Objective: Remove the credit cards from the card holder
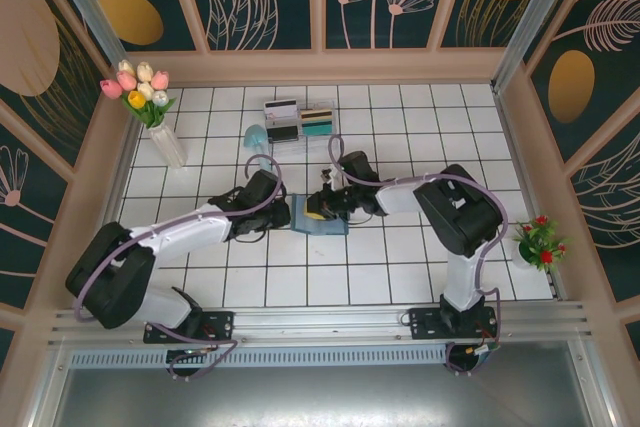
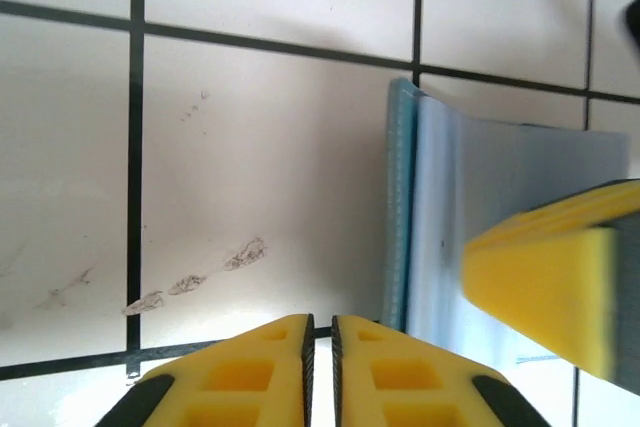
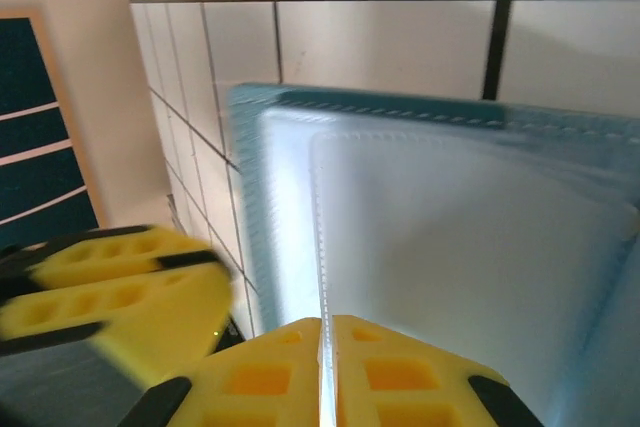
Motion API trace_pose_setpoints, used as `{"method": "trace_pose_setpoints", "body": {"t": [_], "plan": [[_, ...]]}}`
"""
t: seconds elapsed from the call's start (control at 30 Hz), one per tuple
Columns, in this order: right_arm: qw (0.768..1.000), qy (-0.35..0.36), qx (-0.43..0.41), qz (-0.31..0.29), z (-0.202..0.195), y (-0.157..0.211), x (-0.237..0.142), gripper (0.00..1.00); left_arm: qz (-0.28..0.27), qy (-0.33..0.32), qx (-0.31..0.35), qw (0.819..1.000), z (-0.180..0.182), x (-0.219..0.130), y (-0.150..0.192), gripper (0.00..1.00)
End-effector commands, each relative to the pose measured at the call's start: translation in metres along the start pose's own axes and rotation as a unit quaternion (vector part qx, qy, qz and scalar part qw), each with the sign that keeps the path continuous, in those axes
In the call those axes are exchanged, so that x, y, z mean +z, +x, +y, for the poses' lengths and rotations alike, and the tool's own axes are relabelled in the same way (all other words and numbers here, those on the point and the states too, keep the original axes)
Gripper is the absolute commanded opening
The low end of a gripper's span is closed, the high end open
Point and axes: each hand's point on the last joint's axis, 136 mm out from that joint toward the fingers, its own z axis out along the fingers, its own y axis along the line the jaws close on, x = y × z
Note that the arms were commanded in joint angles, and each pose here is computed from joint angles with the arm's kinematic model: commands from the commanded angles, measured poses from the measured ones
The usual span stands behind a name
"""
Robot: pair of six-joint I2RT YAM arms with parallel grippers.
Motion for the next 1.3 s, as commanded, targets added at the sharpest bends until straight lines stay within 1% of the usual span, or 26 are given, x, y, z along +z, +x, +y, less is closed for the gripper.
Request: {"method": "trace_pose_setpoints", "body": {"t": [0.0, 0.17, 0.27, 0.37, 0.5, 0.63, 0.73, 0.8, 0.87, 0.93, 1.1, 1.2, 1.27], "plan": [[1.0, 0.015, -0.007, -0.007, -0.001, -0.007, 0.006, 0.13, -0.014, 0.017, -0.014, 1.0, -0.002, -0.009, -0.003, 0.14], [0.998, 0.055, 0.0, -0.007, -0.017, -0.006, 0.008, 0.1, -0.01, 0.118, -0.007, 0.993, -0.043, -0.013, -0.007, 0.1], [0.998, 0.056, -0.003, -0.007, -0.016, -0.006, 0.009, 0.1, 0.001, 0.144, -0.01, 0.99, -0.054, -0.008, -0.006, 0.06], [0.998, 0.055, -0.011, -0.017, -0.009, -0.011, 0.006, 0.12, 0.02, 0.151, -0.014, 0.988, -0.056, 0.002, 0.001, 0.03], [0.997, 0.062, -0.017, -0.035, -0.001, -0.018, -0.001, 0.13, 0.048, 0.147, -0.013, 0.988, -0.054, 0.016, 0.012, 0.0], [0.996, 0.063, -0.018, -0.059, 0.006, -0.023, -0.016, 0.13, 0.057, 0.111, -0.015, 0.992, -0.039, 0.027, 0.018, 0.0], [0.993, 0.084, -0.019, -0.083, 0.005, -0.025, -0.032, 0.14, 0.06, 0.09, -0.014, 0.994, -0.03, 0.032, 0.021, 0.0], [0.99, 0.109, -0.014, -0.091, -0.003, -0.023, -0.041, 0.16, 0.064, 0.081, -0.012, 0.995, -0.025, 0.036, 0.024, 0.0], [0.986, 0.135, -0.003, -0.094, -0.014, -0.019, -0.05, 0.23, 0.065, 0.073, -0.009, 0.995, -0.023, 0.038, 0.024, 0.0], [0.982, 0.159, 0.014, -0.097, -0.027, -0.015, -0.058, 0.24, 0.065, 0.066, -0.007, 0.996, -0.021, 0.04, 0.024, 0.0], [0.968, 0.218, 0.041, -0.115, -0.055, -0.01, -0.077, 0.34, 0.068, 0.049, -0.005, 0.997, -0.015, 0.043, 0.024, 0.0], [0.965, 0.229, 0.049, -0.119, -0.062, -0.009, -0.081, 0.38, 0.068, 0.045, -0.004, 0.997, -0.014, 0.043, 0.025, 0.0], [0.967, 0.221, 0.049, -0.114, -0.061, -0.007, -0.078, 0.39, 0.069, 0.042, -0.004, 0.997, -0.012, 0.044, 0.025, 0.0]]}}
